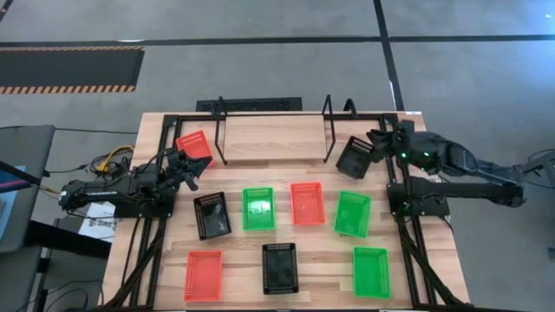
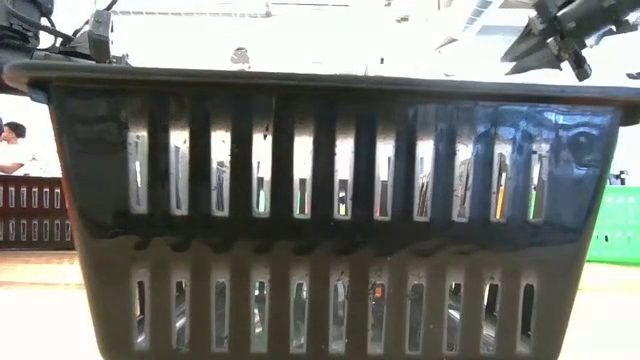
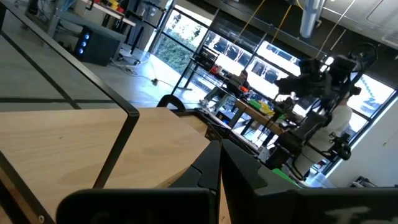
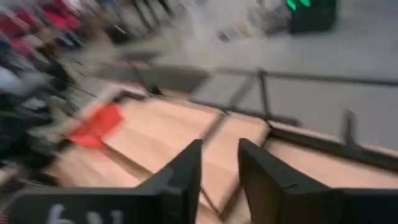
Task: Stack baskets on shelf by color
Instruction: Put the top black bin on the shelf
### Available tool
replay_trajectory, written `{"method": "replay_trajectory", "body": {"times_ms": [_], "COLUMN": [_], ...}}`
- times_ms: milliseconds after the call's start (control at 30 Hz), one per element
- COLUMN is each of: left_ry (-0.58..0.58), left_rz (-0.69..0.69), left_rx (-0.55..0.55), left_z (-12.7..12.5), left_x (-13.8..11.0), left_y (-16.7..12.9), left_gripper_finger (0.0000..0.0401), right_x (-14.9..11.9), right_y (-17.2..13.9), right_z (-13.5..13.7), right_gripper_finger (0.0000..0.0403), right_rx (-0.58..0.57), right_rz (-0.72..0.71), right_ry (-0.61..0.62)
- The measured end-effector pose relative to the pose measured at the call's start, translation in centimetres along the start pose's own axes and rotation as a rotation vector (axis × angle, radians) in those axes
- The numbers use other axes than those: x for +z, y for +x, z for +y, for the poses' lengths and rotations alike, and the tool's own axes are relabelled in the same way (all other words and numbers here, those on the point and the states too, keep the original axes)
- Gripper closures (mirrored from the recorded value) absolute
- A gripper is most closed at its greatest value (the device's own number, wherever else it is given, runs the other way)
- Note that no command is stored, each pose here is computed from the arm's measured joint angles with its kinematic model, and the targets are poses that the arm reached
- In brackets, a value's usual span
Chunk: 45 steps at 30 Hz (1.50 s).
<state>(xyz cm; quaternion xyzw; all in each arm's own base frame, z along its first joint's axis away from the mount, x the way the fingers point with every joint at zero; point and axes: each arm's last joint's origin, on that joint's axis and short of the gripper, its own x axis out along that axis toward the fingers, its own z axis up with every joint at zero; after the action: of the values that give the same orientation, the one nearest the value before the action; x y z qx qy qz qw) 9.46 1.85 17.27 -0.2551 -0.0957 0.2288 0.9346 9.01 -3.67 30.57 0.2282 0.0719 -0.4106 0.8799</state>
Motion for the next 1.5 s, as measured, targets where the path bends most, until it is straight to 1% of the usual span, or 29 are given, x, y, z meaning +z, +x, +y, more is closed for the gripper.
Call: {"method": "replay_trajectory", "body": {"times_ms": [100, 167, 233, 300, 433, 567, 900, 1133, 1300, 1500], "left_ry": [0.0, 0.0, 0.0, 0.0, 0.001, 0.002, 0.002, 0.003, 0.006, 0.055], "left_rz": [0.0, 0.0, 0.0, 0.0, -0.001, -0.002, -0.002, -0.002, -0.002, -0.016], "left_rx": [0.0, 0.0, 0.0, 0.0, 0.0, 0.0, 0.0, 0.0, 0.0, -0.007], "left_z": [0.0, 0.0, 0.0, 0.0, 0.0, 0.0, 0.0, 0.0, 0.0, -0.3], "left_x": [0.0, 0.0, 0.0, 0.0, 0.0, 0.0, 0.0, 0.0, 0.0, 0.6], "left_y": [0.0, 0.0, 0.0, 0.0, 0.0, 0.0, 0.0, 0.0, 0.0, -0.1], "left_gripper_finger": [0.0401, 0.0401, 0.0401, 0.0401, 0.0401, 0.0401, 0.0401, 0.0401, 0.0401, 0.0401], "right_x": [0.7, 1.0, 1.1, 1.0, 0.3, -0.3, -1.7, -3.2, -4.1, -4.8], "right_y": [0.7, 1.2, 1.7, 2.2, 3.1, 4.2, 7.9, 10.0, 11.3, 12.8], "right_z": [0.4, 0.4, 0.2, -0.1, -0.8, -1.5, -2.6, -3.5, -3.8, -3.9], "right_gripper_finger": [0.0222, 0.02, 0.0185, 0.0179, 0.0184, 0.0192, 0.0188, 0.0191, 0.0191, 0.0197], "right_rx": [-0.097, -0.168, -0.23, -0.293, -0.388, -0.473, -0.65, -0.797, -0.849, -0.87], "right_rz": [0.074, 0.115, 0.168, 0.227, 0.37, 0.5, 0.719, 0.906, 0.97, 0.98], "right_ry": [0.014, 0.05, 0.09, 0.134, 0.214, 0.24, 0.263, 0.237, 0.217, 0.224]}}
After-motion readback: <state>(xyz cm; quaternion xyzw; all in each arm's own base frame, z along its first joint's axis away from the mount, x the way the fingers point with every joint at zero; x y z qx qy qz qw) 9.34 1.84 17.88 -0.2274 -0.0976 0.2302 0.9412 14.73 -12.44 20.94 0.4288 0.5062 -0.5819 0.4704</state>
